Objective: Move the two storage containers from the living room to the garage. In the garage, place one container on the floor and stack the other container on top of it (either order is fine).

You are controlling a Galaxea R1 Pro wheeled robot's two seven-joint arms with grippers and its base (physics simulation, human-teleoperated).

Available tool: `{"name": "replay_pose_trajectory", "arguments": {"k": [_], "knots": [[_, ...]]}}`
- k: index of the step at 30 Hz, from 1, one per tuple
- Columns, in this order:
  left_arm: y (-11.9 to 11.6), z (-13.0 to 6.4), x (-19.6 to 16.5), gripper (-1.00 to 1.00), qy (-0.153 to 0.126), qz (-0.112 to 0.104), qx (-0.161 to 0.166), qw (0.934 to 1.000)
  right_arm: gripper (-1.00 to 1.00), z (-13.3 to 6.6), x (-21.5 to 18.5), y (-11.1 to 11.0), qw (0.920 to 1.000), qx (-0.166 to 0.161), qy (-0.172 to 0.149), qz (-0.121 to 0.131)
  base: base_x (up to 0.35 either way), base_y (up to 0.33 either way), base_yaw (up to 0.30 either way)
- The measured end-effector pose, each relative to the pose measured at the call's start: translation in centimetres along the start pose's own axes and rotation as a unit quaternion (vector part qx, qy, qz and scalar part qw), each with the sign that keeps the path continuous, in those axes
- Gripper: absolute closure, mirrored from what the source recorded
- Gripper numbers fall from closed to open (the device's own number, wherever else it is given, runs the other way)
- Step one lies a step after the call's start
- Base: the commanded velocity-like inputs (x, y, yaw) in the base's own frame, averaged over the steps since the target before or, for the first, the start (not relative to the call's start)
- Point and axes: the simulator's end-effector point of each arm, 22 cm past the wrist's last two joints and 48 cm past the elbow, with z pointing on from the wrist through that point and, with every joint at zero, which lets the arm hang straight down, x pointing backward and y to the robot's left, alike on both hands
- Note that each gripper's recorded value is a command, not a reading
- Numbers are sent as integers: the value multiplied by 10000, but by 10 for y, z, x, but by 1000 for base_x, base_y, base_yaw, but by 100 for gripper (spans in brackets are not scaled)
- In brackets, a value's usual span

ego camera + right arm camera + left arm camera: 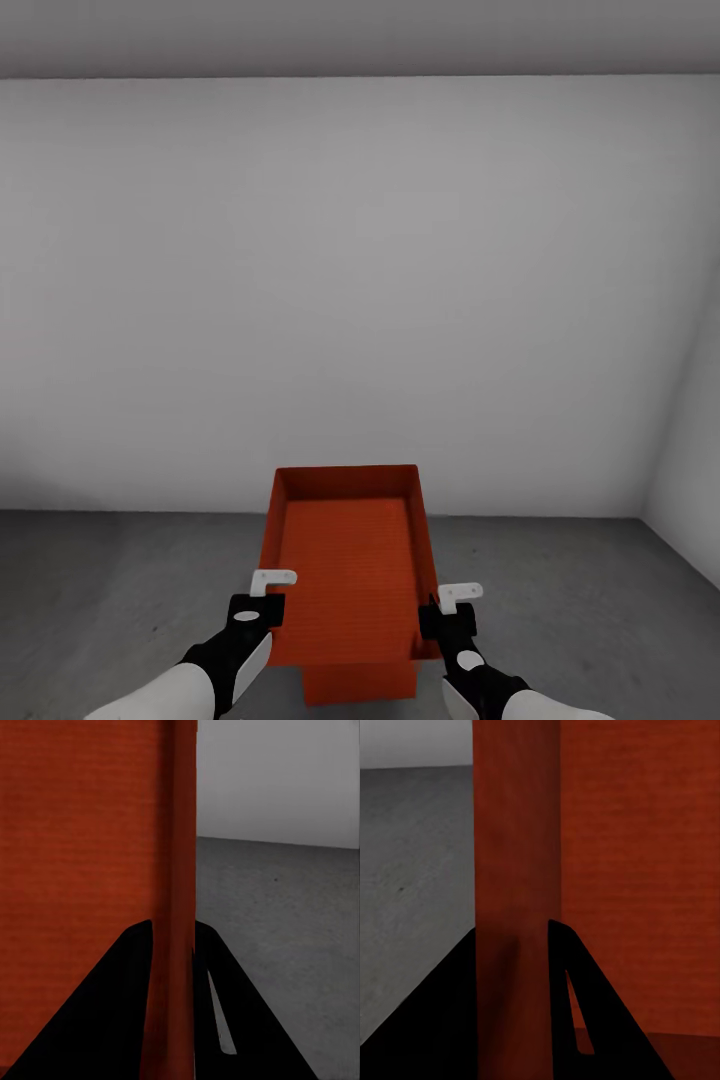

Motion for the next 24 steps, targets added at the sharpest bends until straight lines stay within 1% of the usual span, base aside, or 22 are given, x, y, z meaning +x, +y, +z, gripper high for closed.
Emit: {"name": "replay_pose_trajectory", "arguments": {"k": [4, 13, 17, 24], "knots": [[0, -1, -1, 100, -8, -3, -1, 10000, 100, 0, -1, 0, 10000, 0, -10, -2, 0, 0, 143], [0, -1, -1, 100, -12, 0, -1, 10000, 100, 0, -1, -1, 10000, 0, -15, 1, 19, 0, 9], [0, -1, -1, 100, -13, -1, -1, 10000, 100, -1, -1, -1, 10000, 0, -15, 0, 224, 0, 0], [0, -1, -1, 100, -10, -4, -1, 10000, 100, -1, -1, -1, 10000, -1, -13, -4, 293, 0, 0]]}}
